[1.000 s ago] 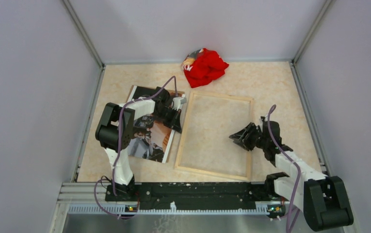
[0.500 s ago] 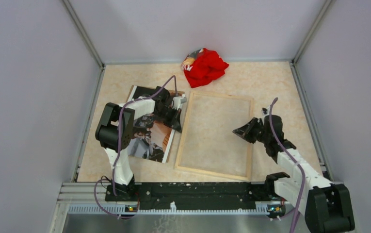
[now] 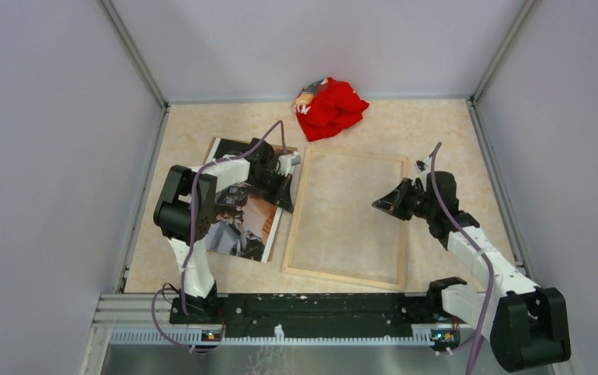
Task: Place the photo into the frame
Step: Place the photo frame item in the photo frame.
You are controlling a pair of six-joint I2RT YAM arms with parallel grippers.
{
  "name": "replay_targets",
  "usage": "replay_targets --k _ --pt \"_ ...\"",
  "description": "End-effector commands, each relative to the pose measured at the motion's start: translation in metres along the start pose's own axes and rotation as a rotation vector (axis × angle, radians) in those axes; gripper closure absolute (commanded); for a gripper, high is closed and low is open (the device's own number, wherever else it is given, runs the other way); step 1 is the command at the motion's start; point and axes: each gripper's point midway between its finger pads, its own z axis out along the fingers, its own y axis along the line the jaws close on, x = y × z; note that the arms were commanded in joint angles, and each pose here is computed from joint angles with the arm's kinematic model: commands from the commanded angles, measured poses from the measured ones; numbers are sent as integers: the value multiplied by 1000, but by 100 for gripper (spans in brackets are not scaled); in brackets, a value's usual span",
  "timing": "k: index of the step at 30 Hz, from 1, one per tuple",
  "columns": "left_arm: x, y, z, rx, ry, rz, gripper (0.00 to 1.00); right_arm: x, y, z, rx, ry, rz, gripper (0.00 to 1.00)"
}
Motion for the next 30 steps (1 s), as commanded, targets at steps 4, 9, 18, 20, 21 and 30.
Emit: replay_targets --k 4,9,18,20,21,30 --pt "-17 -14 -9 35 -51 38 100 11 2 -3 -28 45 9 100" --pt "-20 -15 -10 38 -54 36 100 -4 18 -11 -98 9 50 100" --pt "-34 -23 -20 52 -86 46 100 -22 69 -29 -276 -5 81 100" --pt "-35 -22 -20 51 -90 46 100 -25 80 -32 -318 0 80 100" --pt "-36 -21 -20 46 -91 44 99 -26 83 -32 -328 3 79 100" --pt "-31 -12 -20 38 -88 30 95 -49 120 -52 -398 -41 38 100"
